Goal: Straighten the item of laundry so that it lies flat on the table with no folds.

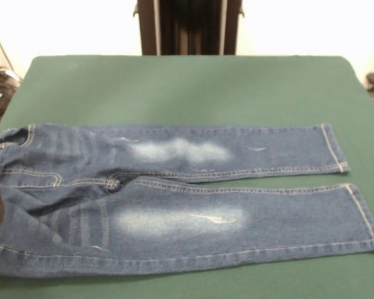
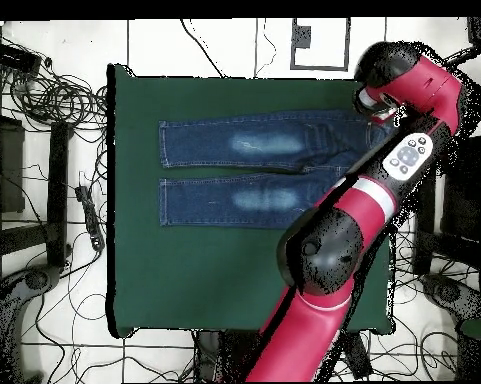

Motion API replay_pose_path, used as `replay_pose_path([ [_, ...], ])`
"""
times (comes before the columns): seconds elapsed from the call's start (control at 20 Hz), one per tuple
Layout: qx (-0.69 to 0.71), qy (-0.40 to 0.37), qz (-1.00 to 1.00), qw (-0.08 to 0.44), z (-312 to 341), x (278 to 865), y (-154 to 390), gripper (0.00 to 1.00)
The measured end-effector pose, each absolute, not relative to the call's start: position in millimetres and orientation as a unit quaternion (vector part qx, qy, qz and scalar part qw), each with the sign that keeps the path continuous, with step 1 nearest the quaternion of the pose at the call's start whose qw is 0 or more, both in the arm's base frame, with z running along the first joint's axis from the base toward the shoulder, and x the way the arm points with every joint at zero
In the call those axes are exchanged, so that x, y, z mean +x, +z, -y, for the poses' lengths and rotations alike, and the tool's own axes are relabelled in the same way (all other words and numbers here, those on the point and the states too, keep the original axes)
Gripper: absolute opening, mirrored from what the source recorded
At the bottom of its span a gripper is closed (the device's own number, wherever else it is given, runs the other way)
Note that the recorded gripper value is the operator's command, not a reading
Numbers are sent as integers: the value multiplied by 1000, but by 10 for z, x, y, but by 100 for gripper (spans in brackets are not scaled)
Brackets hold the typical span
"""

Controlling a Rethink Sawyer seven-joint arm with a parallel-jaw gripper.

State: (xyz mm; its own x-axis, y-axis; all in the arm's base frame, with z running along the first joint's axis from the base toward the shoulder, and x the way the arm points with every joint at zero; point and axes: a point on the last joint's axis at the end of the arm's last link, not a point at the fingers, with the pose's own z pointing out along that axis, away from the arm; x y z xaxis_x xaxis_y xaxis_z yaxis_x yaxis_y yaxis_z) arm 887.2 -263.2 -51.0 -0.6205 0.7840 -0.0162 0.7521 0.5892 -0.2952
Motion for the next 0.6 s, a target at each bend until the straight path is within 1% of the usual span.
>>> replay_pose_path([
  [0.3,-402,215,887,70,2757,8692,-524,0],
  [0.6,-383,260,884,72,2872,8636,-384,0],
])
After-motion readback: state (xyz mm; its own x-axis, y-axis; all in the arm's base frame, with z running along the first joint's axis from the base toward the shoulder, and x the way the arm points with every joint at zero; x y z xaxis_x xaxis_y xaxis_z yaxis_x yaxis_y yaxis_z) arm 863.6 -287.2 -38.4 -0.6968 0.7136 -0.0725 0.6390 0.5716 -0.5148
